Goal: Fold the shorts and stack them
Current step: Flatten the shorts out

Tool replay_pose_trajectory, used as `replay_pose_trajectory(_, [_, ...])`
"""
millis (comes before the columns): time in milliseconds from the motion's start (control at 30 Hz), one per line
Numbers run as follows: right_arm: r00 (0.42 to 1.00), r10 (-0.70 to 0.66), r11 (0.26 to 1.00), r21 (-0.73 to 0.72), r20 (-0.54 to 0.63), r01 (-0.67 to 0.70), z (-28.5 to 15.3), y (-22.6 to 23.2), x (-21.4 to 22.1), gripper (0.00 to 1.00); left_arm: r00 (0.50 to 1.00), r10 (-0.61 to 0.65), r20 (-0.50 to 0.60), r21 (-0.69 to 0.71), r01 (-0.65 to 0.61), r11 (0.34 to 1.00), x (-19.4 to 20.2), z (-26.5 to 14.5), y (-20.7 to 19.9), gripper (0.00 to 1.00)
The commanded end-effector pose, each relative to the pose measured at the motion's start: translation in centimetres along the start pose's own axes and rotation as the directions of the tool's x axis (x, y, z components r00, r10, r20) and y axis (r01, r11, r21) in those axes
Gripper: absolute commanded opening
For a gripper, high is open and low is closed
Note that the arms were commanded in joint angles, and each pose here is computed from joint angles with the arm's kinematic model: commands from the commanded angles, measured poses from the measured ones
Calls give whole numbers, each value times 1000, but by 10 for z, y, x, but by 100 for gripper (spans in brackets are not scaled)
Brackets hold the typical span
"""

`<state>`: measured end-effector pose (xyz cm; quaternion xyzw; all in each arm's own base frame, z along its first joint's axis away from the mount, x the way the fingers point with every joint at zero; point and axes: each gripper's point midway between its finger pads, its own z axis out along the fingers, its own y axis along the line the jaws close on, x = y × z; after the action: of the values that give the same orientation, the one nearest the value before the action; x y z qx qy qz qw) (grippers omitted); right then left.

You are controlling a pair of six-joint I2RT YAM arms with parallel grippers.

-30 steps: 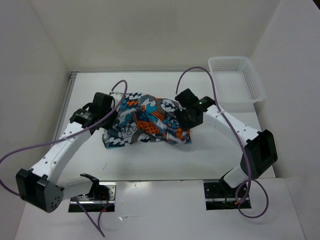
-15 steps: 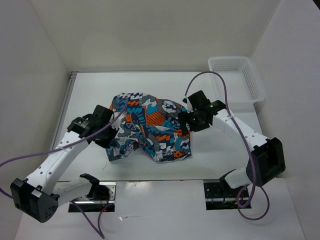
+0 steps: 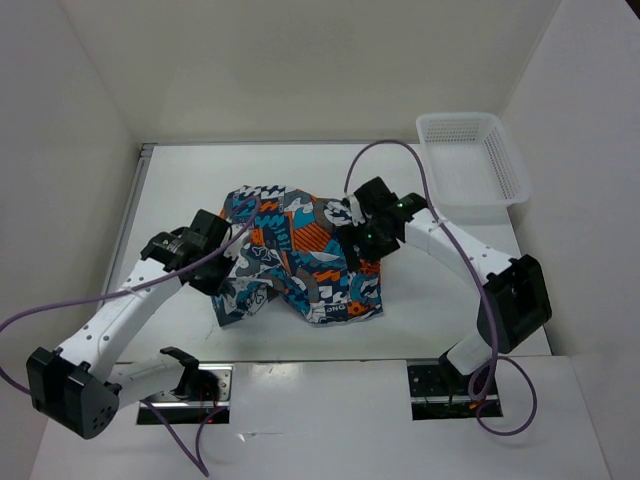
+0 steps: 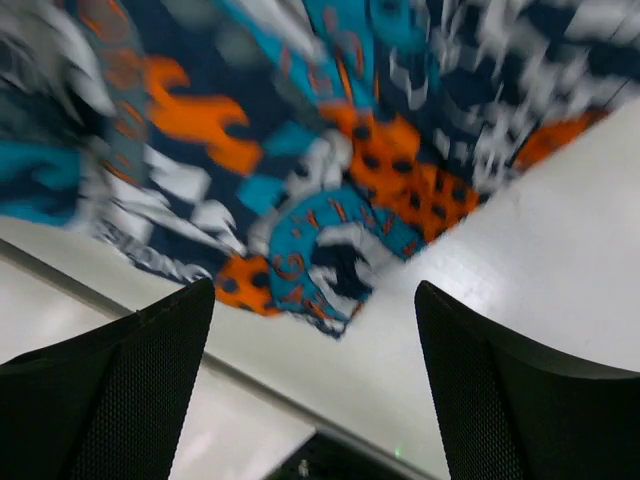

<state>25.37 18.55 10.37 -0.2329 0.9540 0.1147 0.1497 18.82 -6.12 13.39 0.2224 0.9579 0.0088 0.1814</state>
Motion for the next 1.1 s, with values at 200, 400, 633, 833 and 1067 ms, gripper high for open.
replay_pose_trajectory(200, [961, 66, 983, 150, 267, -109, -10, -55, -107, 86, 992, 23, -120, 250, 8, 968, 34, -36, -44, 15])
replay_pose_trajectory(400, [960, 119, 964, 201, 254, -172, 14, -81, -110, 86, 958, 14, 286, -187, 42, 981, -13, -54, 31, 37])
replay_pose_trajectory(633, [954, 132, 963, 192, 270, -188, 34, -98, -144, 87, 887, -98, 452, -116, 167, 979, -115, -38, 54, 100])
replay_pose_trajectory(833, [953, 170, 952, 208, 251, -224, 46, -119, -134, 87, 860, -205, 467, 34, 215, 976, -201, 3, 93, 100])
replay_pose_trajectory(1067, [944, 190, 946, 206, 270, -249, 56, -134, -141, 87, 894, -329, 303, 165, 291, 942, -222, 77, 134, 100])
